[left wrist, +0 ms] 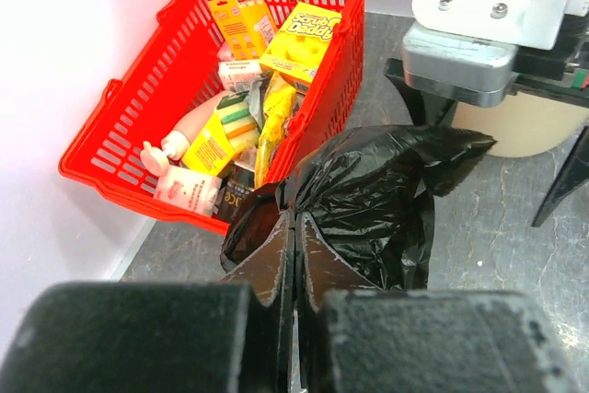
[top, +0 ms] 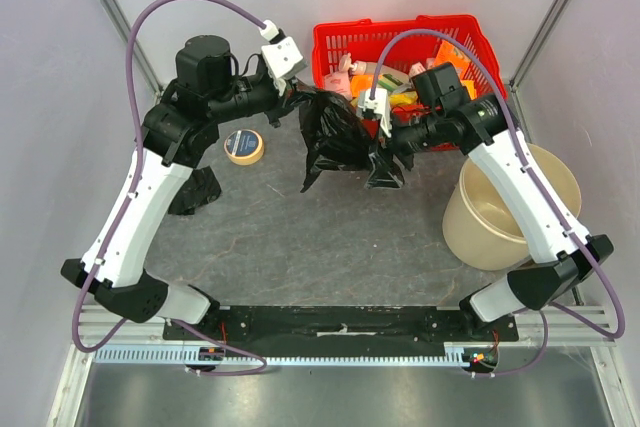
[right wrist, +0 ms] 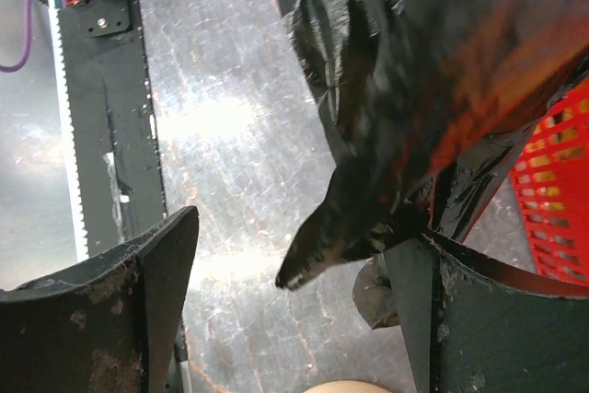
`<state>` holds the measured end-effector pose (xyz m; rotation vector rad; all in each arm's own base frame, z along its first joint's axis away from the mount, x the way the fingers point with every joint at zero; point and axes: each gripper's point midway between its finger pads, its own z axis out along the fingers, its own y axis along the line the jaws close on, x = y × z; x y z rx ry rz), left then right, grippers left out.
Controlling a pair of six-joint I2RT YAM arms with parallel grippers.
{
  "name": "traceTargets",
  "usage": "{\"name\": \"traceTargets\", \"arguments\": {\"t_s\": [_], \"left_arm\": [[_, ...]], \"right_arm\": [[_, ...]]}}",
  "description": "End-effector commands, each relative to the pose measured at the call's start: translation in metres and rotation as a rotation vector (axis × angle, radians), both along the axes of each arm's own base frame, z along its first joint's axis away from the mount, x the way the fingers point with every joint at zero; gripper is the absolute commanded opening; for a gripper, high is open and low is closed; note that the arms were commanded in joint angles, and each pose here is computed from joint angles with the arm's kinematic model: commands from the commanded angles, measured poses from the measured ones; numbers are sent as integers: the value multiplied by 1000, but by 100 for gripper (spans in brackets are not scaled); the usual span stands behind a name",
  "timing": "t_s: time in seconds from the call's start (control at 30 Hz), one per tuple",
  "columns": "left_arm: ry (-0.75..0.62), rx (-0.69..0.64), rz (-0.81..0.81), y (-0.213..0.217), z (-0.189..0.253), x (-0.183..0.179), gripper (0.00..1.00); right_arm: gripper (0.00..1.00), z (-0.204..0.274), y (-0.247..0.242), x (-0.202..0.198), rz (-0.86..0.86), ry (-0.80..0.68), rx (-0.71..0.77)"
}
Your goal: Put the trash bags into the trash bin
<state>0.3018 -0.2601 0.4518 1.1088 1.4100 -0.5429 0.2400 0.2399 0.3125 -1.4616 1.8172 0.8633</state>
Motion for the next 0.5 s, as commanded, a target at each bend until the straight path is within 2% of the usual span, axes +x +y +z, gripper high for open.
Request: {"name": "traceTargets", "arguments": {"t_s": [0.0, 0.23, 0.47], "left_arm": [[15, -54, -2, -2, 15, -6, 2], [-2, -42, -32, 0, 17, -17, 2], [-30, -2, -19, 8, 10, -18, 2]], "right_arm": [[87, 13, 10, 25, -51, -103, 36], [84, 14, 1, 46, -126, -200, -11], [78, 36, -19, 57, -206, -334, -69]]}}
